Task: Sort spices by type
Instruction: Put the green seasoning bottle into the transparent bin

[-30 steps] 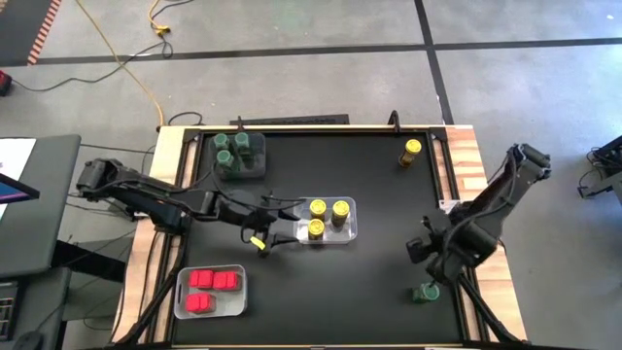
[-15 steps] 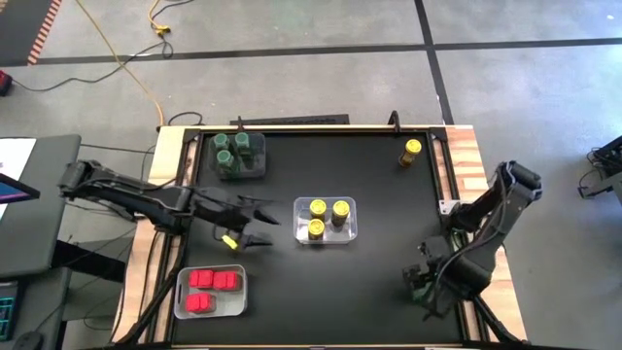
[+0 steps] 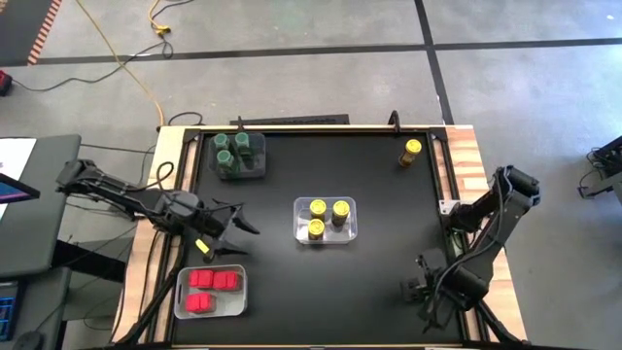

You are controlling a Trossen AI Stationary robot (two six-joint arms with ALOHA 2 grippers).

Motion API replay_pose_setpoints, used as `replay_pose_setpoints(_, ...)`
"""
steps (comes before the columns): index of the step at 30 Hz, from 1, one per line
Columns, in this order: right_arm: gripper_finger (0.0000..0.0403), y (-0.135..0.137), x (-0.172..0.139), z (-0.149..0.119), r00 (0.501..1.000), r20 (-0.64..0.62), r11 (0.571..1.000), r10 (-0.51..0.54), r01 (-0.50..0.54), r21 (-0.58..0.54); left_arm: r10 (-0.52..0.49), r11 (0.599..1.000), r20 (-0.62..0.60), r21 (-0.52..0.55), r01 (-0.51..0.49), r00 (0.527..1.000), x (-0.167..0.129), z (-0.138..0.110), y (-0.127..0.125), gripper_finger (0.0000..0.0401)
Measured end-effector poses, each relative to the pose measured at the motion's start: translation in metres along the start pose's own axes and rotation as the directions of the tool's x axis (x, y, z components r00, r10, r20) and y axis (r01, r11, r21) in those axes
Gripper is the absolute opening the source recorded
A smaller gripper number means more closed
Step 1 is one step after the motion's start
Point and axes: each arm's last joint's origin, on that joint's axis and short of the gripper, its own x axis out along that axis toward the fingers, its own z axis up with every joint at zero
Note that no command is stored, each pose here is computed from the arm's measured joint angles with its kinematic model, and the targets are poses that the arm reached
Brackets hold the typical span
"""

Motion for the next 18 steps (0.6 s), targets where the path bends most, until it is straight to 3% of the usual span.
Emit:
replay_pose_setpoints(10, 0.0349, -0.002, 0.005, 0.0, 0.999, -0.021, 0.999, -0.042, 0.043, 0.023, -0.007, 1.0, -0.03, -0.004, 0.007, 1.0, 0.003, -0.004, -0.004, 0.0275)
replay_pose_setpoints(14, 0.0349, 0.001, 0.015, -0.003, 0.999, -0.049, 0.999, -0.025, 0.026, 0.025, -0.004, 1.0, -0.031, -0.004, 0.004, 1.0, 0.003, -0.004, -0.004, 0.0275)
replay_pose_setpoints(18, 0.0349, 0.006, 0.03, -0.009, 0.995, -0.069, 0.997, -0.073, 0.075, 0.032, -0.003, 1.0, -0.034, 0.004, 0.003, 0.999, 0.003, -0.005, -0.004, 0.0275)
